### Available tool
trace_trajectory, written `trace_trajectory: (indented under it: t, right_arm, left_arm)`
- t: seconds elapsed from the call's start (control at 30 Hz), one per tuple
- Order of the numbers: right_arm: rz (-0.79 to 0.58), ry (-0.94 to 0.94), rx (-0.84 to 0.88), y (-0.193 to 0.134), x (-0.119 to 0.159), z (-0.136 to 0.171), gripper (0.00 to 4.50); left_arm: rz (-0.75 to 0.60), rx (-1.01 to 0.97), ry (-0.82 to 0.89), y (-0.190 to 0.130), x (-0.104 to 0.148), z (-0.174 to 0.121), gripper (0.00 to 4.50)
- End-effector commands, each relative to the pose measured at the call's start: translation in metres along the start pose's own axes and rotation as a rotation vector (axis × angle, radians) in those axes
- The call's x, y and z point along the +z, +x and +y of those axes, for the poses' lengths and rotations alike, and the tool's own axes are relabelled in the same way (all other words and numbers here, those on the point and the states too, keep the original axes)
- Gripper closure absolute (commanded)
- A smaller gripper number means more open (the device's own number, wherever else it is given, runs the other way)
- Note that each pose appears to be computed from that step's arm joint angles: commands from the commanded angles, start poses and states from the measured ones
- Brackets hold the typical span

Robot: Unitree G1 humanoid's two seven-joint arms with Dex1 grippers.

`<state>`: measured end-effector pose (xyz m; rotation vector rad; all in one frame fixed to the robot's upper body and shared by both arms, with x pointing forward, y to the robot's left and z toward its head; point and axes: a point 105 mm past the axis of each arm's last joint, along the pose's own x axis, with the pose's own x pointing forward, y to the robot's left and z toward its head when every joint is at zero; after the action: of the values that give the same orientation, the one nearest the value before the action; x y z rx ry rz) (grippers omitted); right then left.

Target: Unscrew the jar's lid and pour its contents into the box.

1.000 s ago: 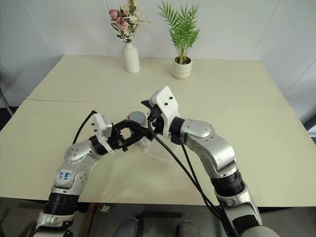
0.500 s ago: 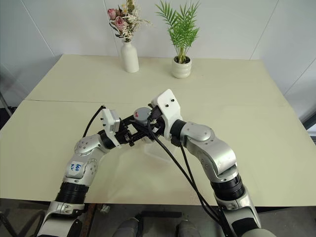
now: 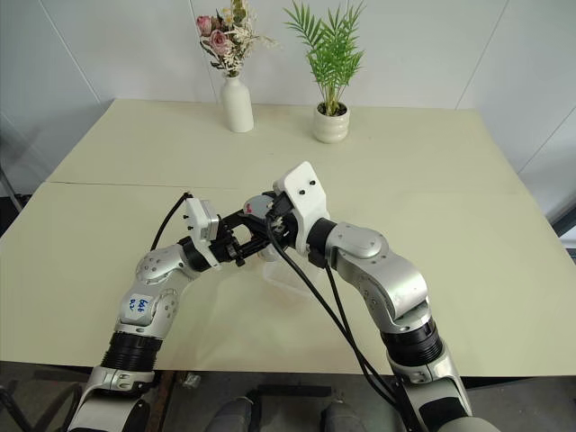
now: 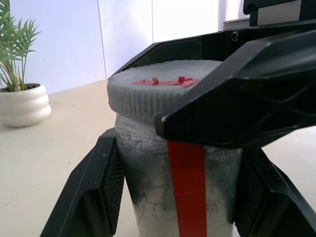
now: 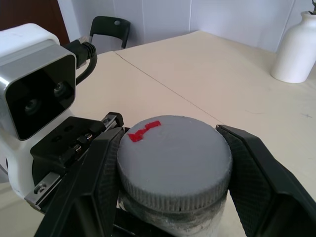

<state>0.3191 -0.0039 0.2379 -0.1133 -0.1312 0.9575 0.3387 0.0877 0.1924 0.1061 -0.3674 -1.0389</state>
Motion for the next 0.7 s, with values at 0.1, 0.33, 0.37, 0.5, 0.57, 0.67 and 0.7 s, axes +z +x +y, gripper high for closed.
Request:
trace_trajectory:
  t: [0.1,0.33,0.37,0.5,0.57,0.67,0.7]
  right_arm:
    - [-0.115,-0.038,0.076,-0.007,0.027,0.012,1.91]
    - [-0.109,-0.095,0.301,-0.025,0.031,0.029,1.91]
    - [-0.104,-0.117,0.345,-0.031,0.031,0.03,1.91]
    - [-0.091,-0.157,0.459,-0.044,0.033,0.028,1.91]
    - [-0.081,-0.17,0.533,-0.05,0.035,0.025,1.91]
    - [-0.072,-0.175,0.605,-0.054,0.037,0.022,1.91]
    - [-0.077,-0.162,0.642,-0.055,0.039,0.023,1.91]
  left_arm:
    - [-0.008,-0.047,0.012,-0.003,0.004,-0.002,2.1]
    - [-0.021,-0.159,-0.02,-0.006,0.009,-0.005,2.1]
    - [-0.024,-0.194,-0.04,-0.007,0.01,-0.007,2.1]
    - [-0.023,-0.3,-0.062,-0.009,0.011,-0.014,2.1]
    - [-0.011,-0.363,-0.077,-0.01,0.009,-0.019,2.1]
    - [0.009,-0.421,-0.102,-0.011,0.007,-0.024,2.1]
    - [0.016,-0.444,-0.111,-0.012,0.006,-0.025,2.1]
